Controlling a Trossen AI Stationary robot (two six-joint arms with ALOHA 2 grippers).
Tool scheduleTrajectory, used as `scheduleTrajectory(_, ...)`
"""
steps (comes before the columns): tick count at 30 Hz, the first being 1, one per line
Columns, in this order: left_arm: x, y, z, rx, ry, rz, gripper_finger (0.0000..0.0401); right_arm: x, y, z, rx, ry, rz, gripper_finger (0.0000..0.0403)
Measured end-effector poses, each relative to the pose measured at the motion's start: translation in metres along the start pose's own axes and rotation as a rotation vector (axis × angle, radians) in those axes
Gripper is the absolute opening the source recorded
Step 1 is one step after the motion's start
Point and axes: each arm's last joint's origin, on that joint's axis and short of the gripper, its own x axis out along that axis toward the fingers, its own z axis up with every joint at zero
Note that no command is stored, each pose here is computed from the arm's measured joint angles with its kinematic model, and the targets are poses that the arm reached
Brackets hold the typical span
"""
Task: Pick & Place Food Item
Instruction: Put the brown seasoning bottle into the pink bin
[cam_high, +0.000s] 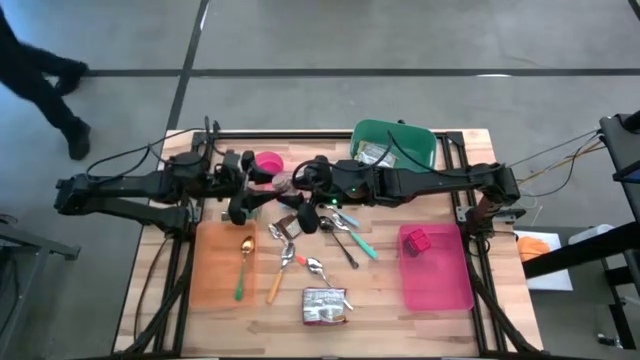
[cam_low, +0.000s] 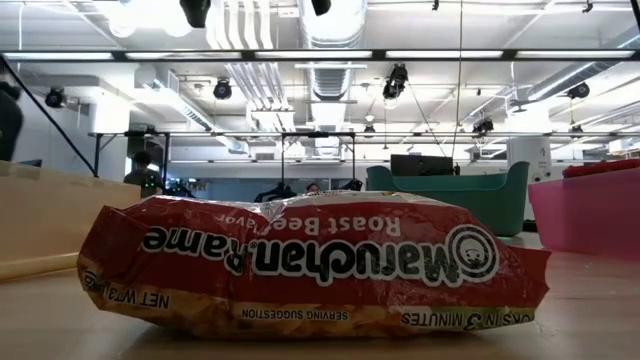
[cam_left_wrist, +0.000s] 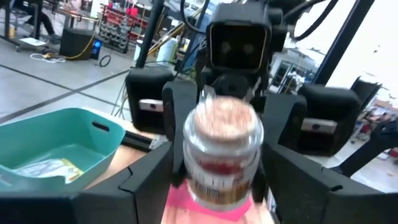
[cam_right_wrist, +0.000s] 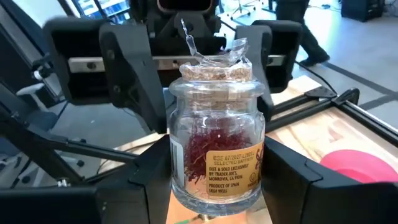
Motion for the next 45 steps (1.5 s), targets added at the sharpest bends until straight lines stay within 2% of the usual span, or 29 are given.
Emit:
scheduleTrajectory(6, 0.001, -0.001, 0.004, -0.013, -0.04, -0.023, 0.0291, 0.0, 0.001, 0.0, -0.009, 0.001, 0.022, 0.0184)
scheduleTrajectory(12, 0.001, -0.002, 0.005, -0.012, -0.057, -0.029, 0.032, 0.0, 0.005, 0.008, -0.032, -0.073, 0.074, 0.0184)
scheduleTrajectory(32, 0.001, -0.004, 0.012, -0.01, -0.126, -0.057, 0.0322, -0.001, 0.007, 0.013, -0.064, -0.125, 0.119, 0.0184)
scheduleTrajectory(45, 0.021, -0.002, 0.005, -0.051, -0.127, -0.098, 0.0311, 0.0, 0.008, 0.011, -0.073, -0.108, 0.136, 0.0184)
